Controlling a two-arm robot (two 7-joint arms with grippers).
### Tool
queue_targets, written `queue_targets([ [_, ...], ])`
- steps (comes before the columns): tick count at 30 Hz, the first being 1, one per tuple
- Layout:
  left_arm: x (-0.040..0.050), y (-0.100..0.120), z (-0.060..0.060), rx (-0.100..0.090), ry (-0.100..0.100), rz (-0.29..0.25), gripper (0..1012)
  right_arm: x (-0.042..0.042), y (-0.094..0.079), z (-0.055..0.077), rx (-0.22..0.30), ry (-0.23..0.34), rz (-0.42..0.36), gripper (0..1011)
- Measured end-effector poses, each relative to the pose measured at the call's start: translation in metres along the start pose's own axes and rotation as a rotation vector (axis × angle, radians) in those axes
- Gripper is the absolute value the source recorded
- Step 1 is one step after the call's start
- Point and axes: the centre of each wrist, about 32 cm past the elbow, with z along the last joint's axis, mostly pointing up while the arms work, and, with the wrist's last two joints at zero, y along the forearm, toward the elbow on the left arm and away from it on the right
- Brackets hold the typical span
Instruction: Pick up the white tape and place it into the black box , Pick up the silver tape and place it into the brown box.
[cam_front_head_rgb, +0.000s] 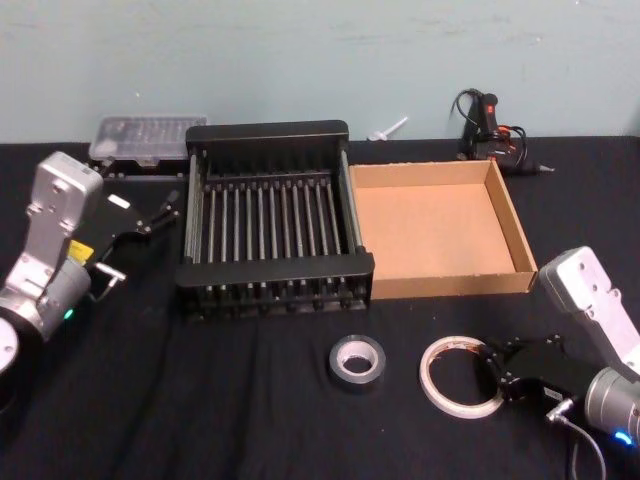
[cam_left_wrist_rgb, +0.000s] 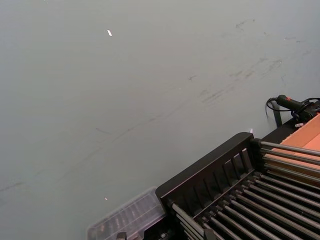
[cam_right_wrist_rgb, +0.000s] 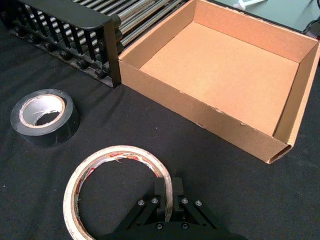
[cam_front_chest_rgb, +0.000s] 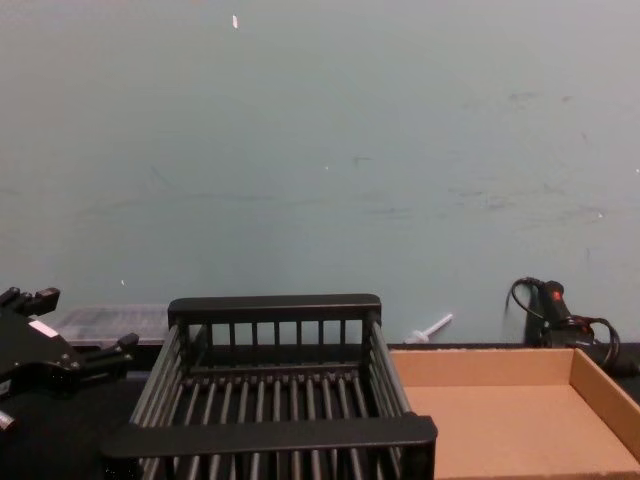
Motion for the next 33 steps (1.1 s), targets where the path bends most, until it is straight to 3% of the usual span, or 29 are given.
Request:
queue_targets([
  [9, 0.0, 0.0, 0.0, 0.0, 0.0, 0.0, 1001, 0.0017, -0.002, 0.0, 0.018, 0.003, 0.008, 91],
  [15, 0.0, 0.0, 0.0, 0.0, 0.0, 0.0, 1001, 0.0057, -0.008, 0.005, 0.065, -0.011, 0.009, 91],
  [23, 0.0, 0.0, 0.0, 0.0, 0.0, 0.0, 1001, 0.0135, -0.016, 0.019, 0.132, -0.04, -0.022, 91],
  [33, 0.0, 0.0, 0.0, 0.0, 0.0, 0.0, 1001, 0.0262, -0.015, 0.038, 0.191, -0.058, -0.093, 91],
])
